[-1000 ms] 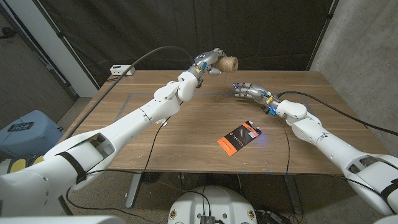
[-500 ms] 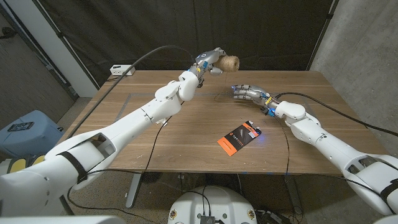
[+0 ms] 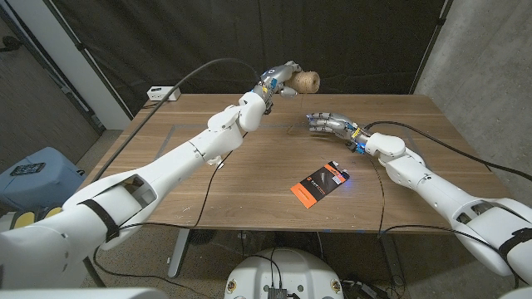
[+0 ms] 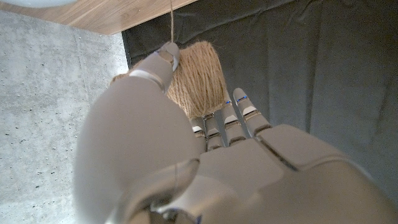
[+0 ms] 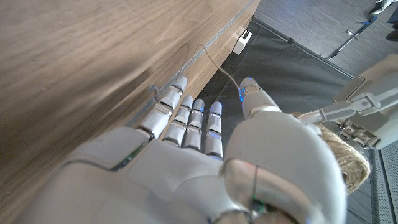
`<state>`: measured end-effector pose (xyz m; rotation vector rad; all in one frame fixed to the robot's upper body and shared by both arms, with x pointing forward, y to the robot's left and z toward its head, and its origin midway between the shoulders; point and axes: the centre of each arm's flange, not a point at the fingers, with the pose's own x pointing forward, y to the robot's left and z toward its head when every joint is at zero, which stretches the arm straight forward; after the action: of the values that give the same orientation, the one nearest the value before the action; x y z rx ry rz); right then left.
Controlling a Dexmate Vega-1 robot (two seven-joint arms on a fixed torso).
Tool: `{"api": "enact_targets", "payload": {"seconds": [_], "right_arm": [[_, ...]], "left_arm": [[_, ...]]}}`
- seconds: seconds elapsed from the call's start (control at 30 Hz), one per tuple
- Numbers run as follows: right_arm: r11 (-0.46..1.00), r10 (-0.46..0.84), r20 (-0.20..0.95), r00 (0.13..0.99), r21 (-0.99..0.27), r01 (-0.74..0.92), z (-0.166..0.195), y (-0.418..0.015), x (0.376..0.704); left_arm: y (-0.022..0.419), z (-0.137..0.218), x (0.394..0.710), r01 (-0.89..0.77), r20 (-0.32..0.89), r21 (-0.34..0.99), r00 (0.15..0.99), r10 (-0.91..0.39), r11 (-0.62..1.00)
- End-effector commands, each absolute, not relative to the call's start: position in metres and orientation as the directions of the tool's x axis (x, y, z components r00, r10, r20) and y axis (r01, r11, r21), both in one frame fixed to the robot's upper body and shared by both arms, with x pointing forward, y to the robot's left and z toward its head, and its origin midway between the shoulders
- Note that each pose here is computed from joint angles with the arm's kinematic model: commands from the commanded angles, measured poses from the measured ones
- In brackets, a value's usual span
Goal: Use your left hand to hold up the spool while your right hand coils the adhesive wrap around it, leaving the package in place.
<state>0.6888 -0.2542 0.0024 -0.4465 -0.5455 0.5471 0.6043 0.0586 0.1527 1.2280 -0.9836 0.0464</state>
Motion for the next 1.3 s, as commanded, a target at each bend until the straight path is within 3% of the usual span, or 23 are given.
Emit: {"api": "enact_targets", "payload": {"seconds": [0.03, 1.3], "right_arm": [[0.749, 0.612, 0.35, 0.709, -0.542, -0.38, 0.002, -0.249, 0.691], [0.732, 0.628, 0.369, 0.685, -0.578, -0.361, 0.022, -0.232, 0.703]], "left_arm": [[0.056, 0.159, 0.606, -0.507, 0.649, 0.761, 0.608, -0.457, 0.406], [0.047, 0.161, 0.597, -0.457, 0.639, 0.764, 0.634, -0.436, 0.456]]}}
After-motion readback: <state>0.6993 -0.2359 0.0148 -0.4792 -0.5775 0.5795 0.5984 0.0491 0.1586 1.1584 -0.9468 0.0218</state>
